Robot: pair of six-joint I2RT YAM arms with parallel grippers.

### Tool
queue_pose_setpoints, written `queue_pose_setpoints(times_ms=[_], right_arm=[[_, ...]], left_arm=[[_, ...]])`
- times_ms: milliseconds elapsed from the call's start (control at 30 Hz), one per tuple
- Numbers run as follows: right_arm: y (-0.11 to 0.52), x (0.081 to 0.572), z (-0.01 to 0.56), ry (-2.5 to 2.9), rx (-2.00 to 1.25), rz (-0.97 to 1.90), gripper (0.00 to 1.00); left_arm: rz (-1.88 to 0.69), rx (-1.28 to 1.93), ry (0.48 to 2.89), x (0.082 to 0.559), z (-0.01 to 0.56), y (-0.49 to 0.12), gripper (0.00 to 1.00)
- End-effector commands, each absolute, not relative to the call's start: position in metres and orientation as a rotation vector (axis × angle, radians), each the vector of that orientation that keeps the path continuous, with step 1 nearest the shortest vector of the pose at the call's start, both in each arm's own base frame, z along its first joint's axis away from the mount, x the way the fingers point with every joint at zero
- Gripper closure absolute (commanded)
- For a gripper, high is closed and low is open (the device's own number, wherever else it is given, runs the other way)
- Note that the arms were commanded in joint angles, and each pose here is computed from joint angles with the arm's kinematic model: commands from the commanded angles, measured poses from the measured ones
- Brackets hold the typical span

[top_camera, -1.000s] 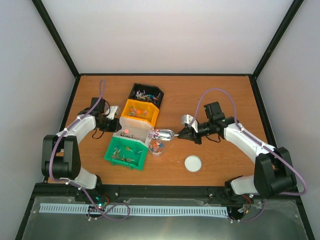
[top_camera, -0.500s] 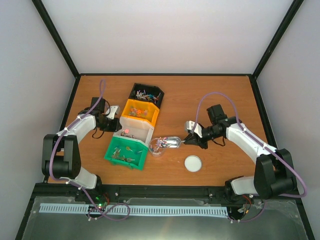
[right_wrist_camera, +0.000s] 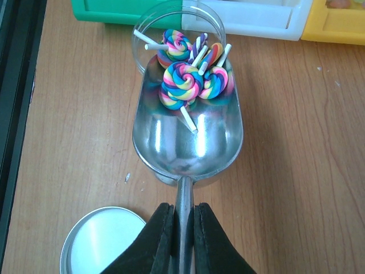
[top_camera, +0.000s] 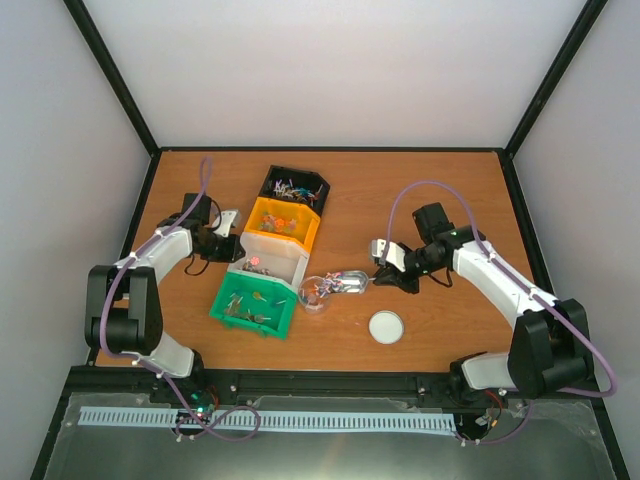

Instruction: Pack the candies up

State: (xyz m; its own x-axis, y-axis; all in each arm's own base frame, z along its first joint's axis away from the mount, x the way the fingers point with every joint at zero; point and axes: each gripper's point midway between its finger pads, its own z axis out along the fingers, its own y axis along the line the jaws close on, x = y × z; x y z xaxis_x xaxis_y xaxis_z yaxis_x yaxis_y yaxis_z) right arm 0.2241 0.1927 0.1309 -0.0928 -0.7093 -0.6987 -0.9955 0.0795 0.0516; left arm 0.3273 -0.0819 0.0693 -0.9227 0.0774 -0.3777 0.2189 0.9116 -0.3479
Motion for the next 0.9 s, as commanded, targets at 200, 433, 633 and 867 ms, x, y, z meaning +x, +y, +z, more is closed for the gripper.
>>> queue_pose_setpoints(times_ms=[200,433,633,867], right_arm=[[0.203,0.223,0.147,1.823,-1.766,0.614,0.97],[0.208,0.225,0.149,1.859,-1.810,0.519,0.97],[0.213,0.224,0.154,1.864,-1.857,0.470,0.97],[0.212,0.224,0.153,1.870,-1.906,0.370,0.97]], left_arm=[[-0.558,0.250,2.751,0.324,0.056,-0.083,0.99],[-0.560,0.250,2.749,0.325,0.056,-0.083,0.99],[-0.559,0.252,2.751,0.324,0.056,-0.083,0.99],[-0.564,0.251,2.748,0.325,0.057,-0.084,0.99]])
